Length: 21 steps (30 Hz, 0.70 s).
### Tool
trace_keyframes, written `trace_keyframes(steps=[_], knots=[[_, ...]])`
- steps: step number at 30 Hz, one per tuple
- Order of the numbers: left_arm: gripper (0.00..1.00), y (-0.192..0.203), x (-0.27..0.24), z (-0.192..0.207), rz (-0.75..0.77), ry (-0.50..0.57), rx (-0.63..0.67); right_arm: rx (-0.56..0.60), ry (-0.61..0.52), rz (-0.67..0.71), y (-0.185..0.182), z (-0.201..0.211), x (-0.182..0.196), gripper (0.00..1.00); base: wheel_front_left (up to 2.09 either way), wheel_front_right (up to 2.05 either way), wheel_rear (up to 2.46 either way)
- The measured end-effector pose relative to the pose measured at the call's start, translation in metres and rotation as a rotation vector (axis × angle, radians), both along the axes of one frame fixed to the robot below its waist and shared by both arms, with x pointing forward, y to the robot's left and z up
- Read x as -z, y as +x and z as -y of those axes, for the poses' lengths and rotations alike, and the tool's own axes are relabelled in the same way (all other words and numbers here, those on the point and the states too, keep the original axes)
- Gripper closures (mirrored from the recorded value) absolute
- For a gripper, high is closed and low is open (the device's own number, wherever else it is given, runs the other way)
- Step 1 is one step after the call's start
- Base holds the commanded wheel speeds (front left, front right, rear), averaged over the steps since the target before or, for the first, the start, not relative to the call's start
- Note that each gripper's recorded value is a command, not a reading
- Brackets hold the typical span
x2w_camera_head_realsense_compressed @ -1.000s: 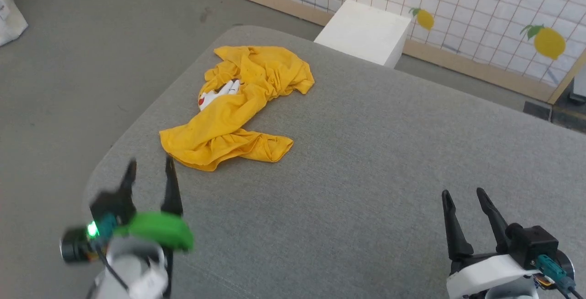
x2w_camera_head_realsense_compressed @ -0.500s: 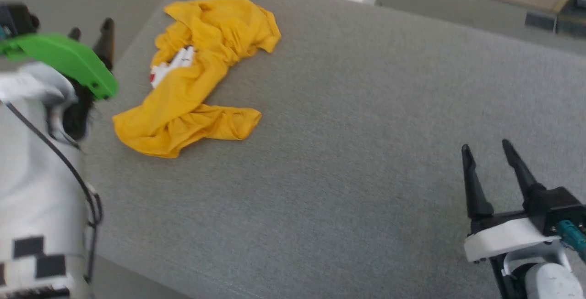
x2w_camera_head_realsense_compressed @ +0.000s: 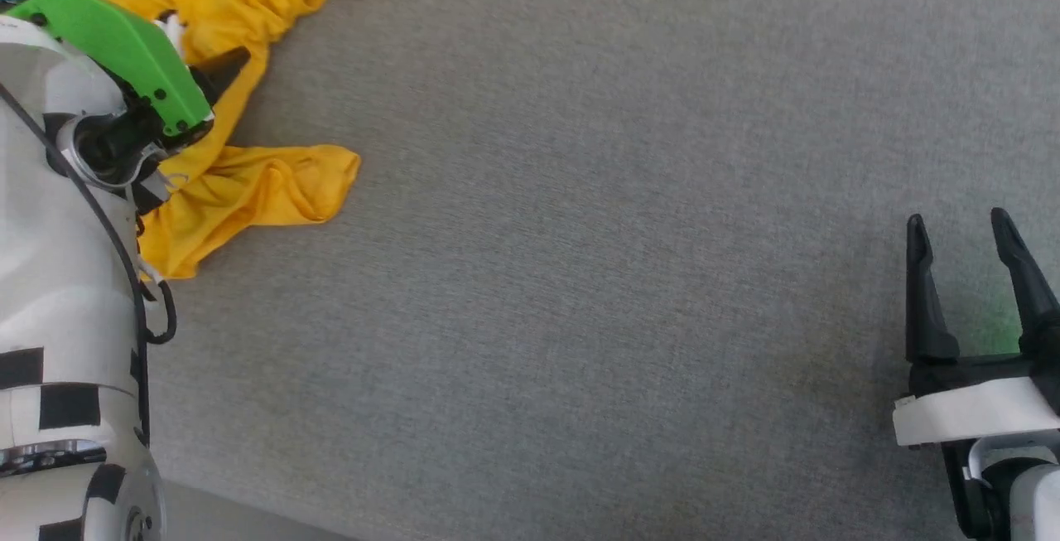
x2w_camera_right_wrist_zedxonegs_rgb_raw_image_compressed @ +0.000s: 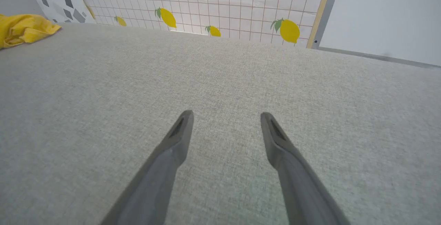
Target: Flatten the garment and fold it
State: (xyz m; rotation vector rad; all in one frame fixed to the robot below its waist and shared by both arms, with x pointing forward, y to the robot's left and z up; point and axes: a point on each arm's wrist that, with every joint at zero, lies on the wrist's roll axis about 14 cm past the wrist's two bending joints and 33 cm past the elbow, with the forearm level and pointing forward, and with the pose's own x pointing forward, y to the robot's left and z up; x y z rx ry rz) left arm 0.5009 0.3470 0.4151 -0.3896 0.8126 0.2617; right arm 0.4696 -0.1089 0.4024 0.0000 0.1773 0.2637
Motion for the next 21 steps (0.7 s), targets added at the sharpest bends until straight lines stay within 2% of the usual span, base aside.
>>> trace_keyframes(steps=[3,8,9,10,11,17,21], knots=[[0.0,-0.004,0.034,0.008,-0.095,-0.025,0.014,0.017,-0.009,-0.032,0.0,0.007,0.014,0.0,0.0,0.0,0.0],[0.0,0.001,0.053,0.01,-0.143,-0.05,0.01,0.032,-0.018,-0.056,0.001,0.013,0.025,0.0,0.0,0.0,0.0],[0.03,0.002,0.055,0.009,-0.143,-0.048,0.008,0.035,-0.02,-0.056,0.001,0.014,0.025,0.0,0.0,0.0,0.0],[0.68,0.005,0.054,0.007,-0.129,-0.03,0.006,0.035,-0.021,-0.057,0.002,0.014,0.026,0.0,0.0,0.0,0.0],[1.0,0.006,0.053,0.005,-0.113,-0.02,0.001,0.033,-0.022,-0.059,0.002,0.014,0.026,0.0,0.0,0.0,0.0],[1.0,0.015,0.03,-0.014,0.053,0.068,-0.063,0.018,-0.018,-0.052,0.002,0.008,0.021,0.0,0.0,0.0,0.0],[1.0,0.026,-0.016,-0.039,0.229,0.211,-0.093,0.007,0.005,-0.054,-0.002,0.002,0.017,0.0,0.0,0.0,0.0]])
